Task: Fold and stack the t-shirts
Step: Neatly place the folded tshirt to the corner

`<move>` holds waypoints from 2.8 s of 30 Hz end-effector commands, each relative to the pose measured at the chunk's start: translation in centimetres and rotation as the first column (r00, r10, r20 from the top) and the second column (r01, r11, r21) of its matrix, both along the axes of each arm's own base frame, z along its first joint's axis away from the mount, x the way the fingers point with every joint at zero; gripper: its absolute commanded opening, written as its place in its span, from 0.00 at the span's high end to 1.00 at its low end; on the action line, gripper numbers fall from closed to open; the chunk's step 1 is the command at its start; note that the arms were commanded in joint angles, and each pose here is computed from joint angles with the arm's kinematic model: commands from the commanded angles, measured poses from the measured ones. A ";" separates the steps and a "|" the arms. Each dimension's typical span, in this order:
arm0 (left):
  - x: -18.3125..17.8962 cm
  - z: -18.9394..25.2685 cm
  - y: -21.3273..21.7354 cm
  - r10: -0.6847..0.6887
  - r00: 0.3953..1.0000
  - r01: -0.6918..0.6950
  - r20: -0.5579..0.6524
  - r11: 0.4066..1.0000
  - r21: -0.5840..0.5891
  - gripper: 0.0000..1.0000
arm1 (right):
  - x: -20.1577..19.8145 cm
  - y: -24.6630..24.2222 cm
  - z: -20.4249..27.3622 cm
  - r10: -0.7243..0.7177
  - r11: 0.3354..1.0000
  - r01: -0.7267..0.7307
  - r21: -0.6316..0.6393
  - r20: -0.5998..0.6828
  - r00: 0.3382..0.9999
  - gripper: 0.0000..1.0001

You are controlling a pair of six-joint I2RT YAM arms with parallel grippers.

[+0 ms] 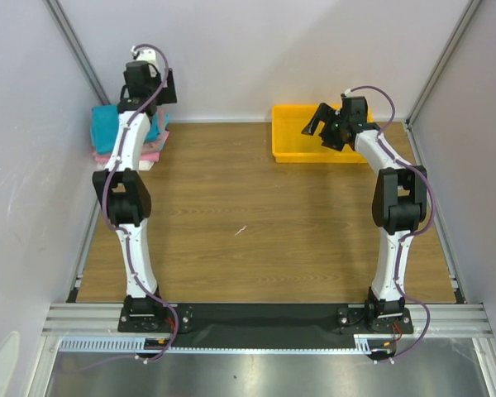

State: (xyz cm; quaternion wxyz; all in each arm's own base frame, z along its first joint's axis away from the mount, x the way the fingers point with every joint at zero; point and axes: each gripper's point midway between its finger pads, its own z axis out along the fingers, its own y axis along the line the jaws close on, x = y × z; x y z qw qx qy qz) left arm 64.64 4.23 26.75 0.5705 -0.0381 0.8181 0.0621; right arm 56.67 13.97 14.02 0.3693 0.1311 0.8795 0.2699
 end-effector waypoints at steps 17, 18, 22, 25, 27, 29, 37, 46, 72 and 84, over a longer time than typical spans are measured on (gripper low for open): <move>0.2 -1.4 -1.7 -0.076 0.997 0.081 0.034 0.971 -0.225 0.00 | 1.4 -0.2 5.9 0.040 0.998 -0.046 0.030 0.173 0.984 0.00; -0.9 1.2 -2.2 -0.094 0.993 0.107 0.068 0.969 -0.222 0.00 | 1.4 -0.2 7.6 0.041 0.998 -0.048 0.029 0.208 0.977 0.00; -5.1 7.1 -3.6 -0.125 0.981 0.155 0.151 0.966 -0.207 0.00 | 0.8 -0.7 11.2 0.044 0.998 -0.054 0.027 0.282 0.958 0.00; -9.9 9.9 -4.4 -0.127 0.974 0.168 0.187 0.960 -0.223 0.00 | -0.7 -1.0 14.3 0.045 0.999 -0.052 0.014 0.321 0.946 0.00; -12.7 11.0 -5.0 -0.133 0.968 0.185 0.212 0.951 -0.249 0.00 | -2.1 -1.4 17.3 0.047 0.999 -0.048 -0.006 0.376 0.925 0.00; -16.7 11.9 -5.4 -0.137 0.960 0.199 0.245 0.947 -0.252 0.00 | -3.4 -2.2 18.0 0.026 0.999 -0.015 -0.030 0.391 0.920 0.00; -28.2 9.7 -4.5 -0.059 0.962 0.129 0.268 0.960 -0.250 0.00 | -11.7 -5.6 23.1 -0.073 0.986 0.141 -0.085 0.542 0.837 0.00; -37.0 3.6 -3.7 0.050 0.952 0.050 0.301 0.948 -0.316 0.00 | -20.6 -10.4 15.8 -0.329 0.915 0.398 -0.066 0.449 0.831 0.00; -40.7 -7.5 -3.7 0.135 0.976 -0.048 0.172 0.900 -0.434 0.00 | -29.8 -12.9 2.7 -0.494 0.844 0.531 -0.068 0.283 0.822 0.00; -40.6 -7.7 -3.8 0.133 0.979 -0.054 0.152 0.898 -0.436 0.00 | -29.2 -11.9 3.0 -0.439 0.878 0.476 -0.059 0.300 0.847 0.00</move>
